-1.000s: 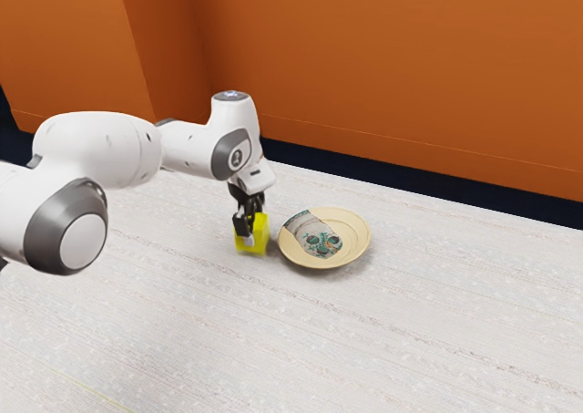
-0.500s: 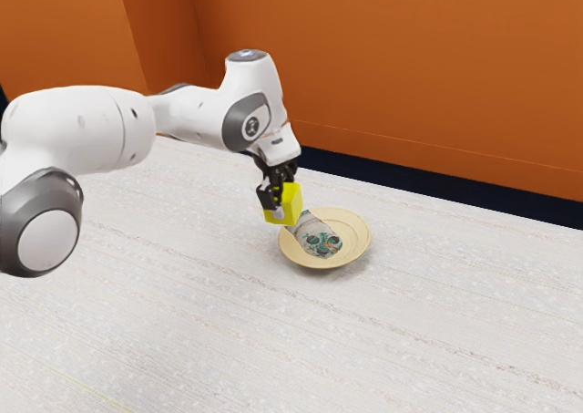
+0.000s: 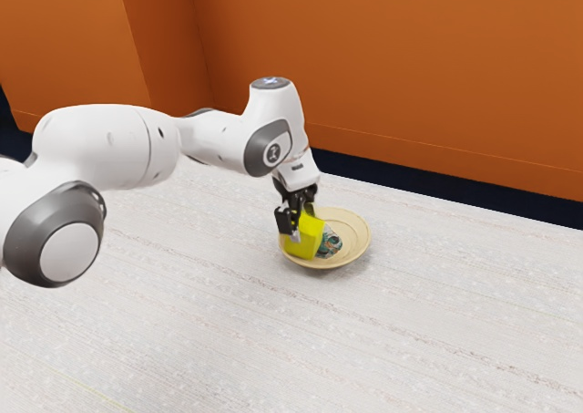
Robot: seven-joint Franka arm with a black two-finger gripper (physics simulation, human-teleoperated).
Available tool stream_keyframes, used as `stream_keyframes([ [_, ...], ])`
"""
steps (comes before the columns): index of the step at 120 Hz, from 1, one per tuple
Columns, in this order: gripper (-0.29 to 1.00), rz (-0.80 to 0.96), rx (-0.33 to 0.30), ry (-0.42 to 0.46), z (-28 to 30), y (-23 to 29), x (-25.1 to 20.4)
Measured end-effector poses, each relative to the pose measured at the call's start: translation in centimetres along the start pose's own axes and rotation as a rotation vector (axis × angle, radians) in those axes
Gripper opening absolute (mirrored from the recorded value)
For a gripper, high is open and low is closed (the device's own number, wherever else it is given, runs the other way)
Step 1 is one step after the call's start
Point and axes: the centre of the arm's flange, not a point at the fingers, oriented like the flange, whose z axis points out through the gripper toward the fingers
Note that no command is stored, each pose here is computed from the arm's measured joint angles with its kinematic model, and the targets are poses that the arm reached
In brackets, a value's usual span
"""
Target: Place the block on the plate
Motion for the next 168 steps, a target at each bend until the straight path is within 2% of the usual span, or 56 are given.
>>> stream_keyframes([
  [20, 0.64, 0.000, 0.063, 0.025, -5.3, 0.0, 0.2],
  [36, 0.67, -0.004, 0.087, 0.041, -9.4, 0.6, 0.0],
  [58, 0.69, -0.092, 0.048, 0.046, -13.5, 3.2, -1.8],
  [88, 0.70, -0.392, -0.054, 0.020, -18.4, 7.4, -6.8],
  [113, 0.70, -0.582, -0.040, -0.035, -23.7, 9.3, -7.2],
  [136, 0.70, -0.725, -0.018, -0.041, -27.9, 10.2, -7.3],
  [168, 0.70, -0.870, -0.036, -0.055, -28.1, 10.7, -7.5],
])
